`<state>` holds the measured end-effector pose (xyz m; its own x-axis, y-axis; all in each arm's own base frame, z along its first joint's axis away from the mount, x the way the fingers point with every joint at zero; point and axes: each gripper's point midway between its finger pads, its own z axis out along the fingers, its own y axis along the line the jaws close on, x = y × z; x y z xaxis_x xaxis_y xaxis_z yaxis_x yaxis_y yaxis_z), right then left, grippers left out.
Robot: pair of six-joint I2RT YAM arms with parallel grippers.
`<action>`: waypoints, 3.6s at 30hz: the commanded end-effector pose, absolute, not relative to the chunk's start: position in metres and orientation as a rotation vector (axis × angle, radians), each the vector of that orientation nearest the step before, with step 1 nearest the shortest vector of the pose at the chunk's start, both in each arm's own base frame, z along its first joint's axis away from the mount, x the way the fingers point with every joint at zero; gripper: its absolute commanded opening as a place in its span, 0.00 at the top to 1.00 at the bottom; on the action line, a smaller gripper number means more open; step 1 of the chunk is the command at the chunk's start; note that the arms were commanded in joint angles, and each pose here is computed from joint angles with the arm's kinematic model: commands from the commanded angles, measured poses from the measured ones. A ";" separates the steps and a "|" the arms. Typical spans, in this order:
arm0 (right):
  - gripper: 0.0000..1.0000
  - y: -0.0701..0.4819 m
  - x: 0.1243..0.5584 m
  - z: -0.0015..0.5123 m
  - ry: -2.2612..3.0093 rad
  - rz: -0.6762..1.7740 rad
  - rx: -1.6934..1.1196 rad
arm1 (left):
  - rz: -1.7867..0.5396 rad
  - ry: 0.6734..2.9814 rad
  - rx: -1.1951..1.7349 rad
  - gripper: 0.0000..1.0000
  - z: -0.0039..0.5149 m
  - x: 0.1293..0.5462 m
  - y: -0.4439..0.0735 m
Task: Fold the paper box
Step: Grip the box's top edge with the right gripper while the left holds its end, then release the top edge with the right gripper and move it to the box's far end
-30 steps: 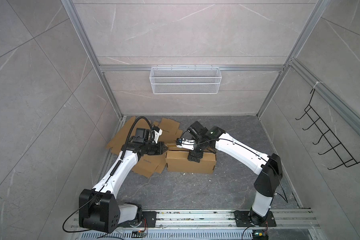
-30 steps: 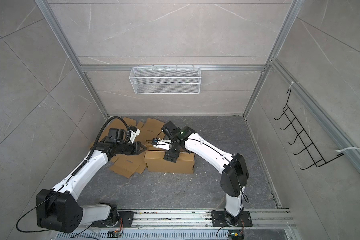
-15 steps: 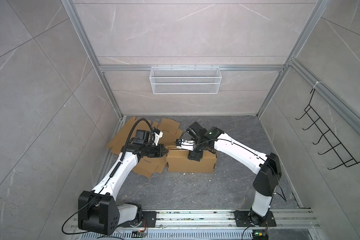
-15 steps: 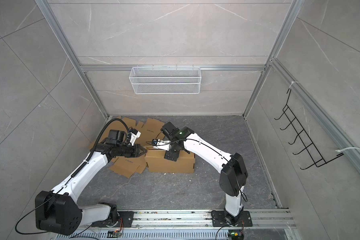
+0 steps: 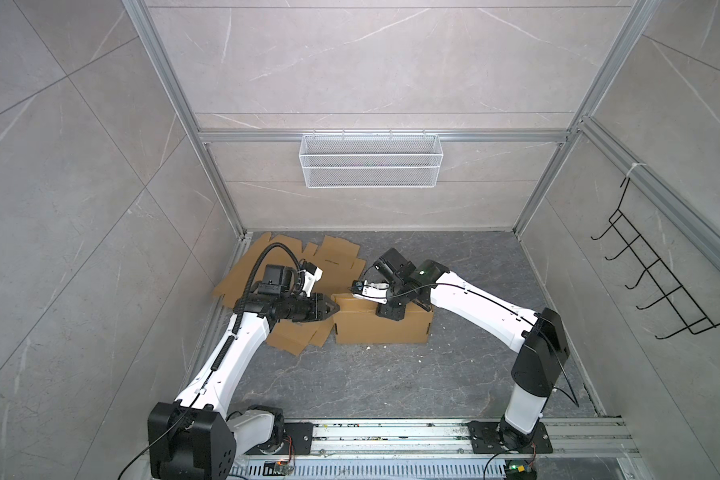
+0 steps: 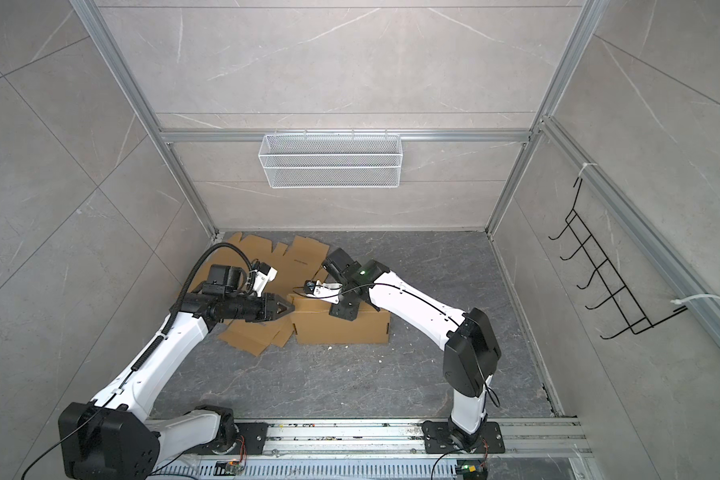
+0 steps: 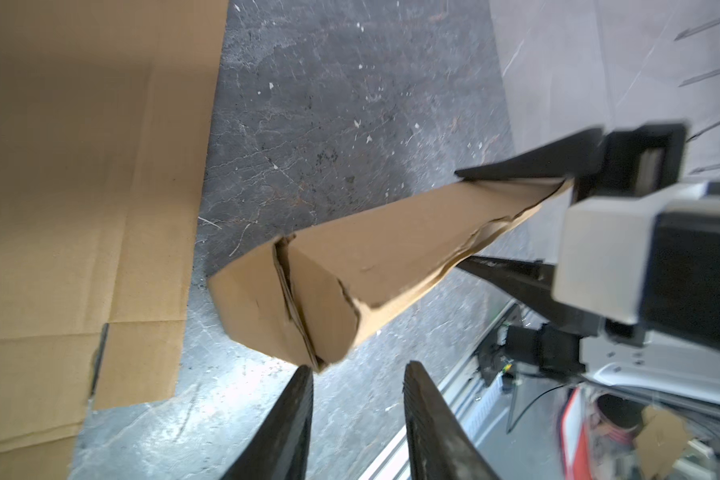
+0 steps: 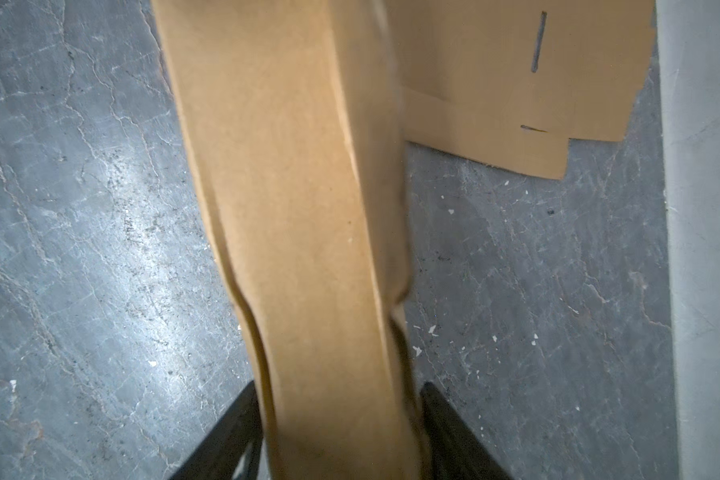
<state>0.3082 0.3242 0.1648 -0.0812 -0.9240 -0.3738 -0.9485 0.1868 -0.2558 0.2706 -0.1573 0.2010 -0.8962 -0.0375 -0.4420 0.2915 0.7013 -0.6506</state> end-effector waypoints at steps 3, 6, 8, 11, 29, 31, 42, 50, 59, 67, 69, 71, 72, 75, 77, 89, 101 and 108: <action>0.44 0.317 0.304 0.150 2.072 0.030 -1.742 | -1.221 2.314 0.075 0.46 0.244 0.285 -0.150; 0.44 0.317 0.304 0.149 2.071 0.027 -1.741 | -1.266 2.300 -0.031 0.43 0.248 0.301 -0.144; 0.44 0.318 0.304 0.148 2.073 0.030 -1.739 | -1.287 2.304 -0.066 0.42 0.248 0.309 -0.145; 0.45 0.319 0.303 0.146 2.075 0.030 -1.739 | -1.297 2.311 -0.080 0.40 0.248 0.317 -0.146; 0.45 0.319 0.309 0.153 2.045 -0.041 -1.674 | -1.375 2.453 -0.086 0.45 0.213 0.322 -0.161; 0.45 0.319 0.308 0.152 2.046 -0.046 -1.675 | -1.379 2.477 -0.082 0.47 0.209 0.315 -0.161; 0.42 0.315 0.308 0.151 2.059 -0.058 -1.657 | -1.293 2.614 -0.115 0.65 0.172 0.296 -0.152; 0.46 0.317 0.308 0.148 2.066 -0.048 -1.656 | -1.158 2.679 -0.042 0.69 0.174 0.297 -0.151; 0.47 0.316 0.306 0.143 2.080 -0.046 -1.661 | -1.152 2.656 0.050 0.48 0.185 0.321 -0.166; 0.44 0.319 0.308 0.152 2.080 -0.026 -1.619 | -1.119 2.771 0.052 0.60 0.142 0.295 -0.159; 0.41 0.324 0.308 0.163 2.076 0.019 -1.585 | -1.113 2.794 0.037 0.61 0.132 0.291 -0.156; 0.35 0.330 0.309 0.180 2.067 0.093 -1.520 | -1.103 2.804 0.035 0.62 0.128 0.291 -0.155; 0.32 0.332 0.309 0.189 2.063 0.132 -1.482 | -1.102 2.804 0.034 0.62 0.127 0.291 -0.155; 0.25 0.330 0.311 0.220 2.051 0.246 -1.320 | -1.092 2.801 0.032 0.65 0.127 0.295 -0.155; 0.23 0.320 0.313 0.237 2.053 0.312 -1.201 | -1.091 2.800 0.032 0.66 0.128 0.296 -0.155; 0.28 0.180 0.306 0.217 2.489 0.789 0.018 | -1.103 2.750 0.020 0.66 0.139 0.303 -0.157; 0.40 0.177 0.300 0.180 2.610 0.903 0.086 | -1.102 2.742 0.020 0.67 0.141 0.304 -0.157; 0.57 0.169 0.292 0.138 2.715 0.824 0.094 | -1.103 2.755 0.021 0.70 0.135 0.301 -0.157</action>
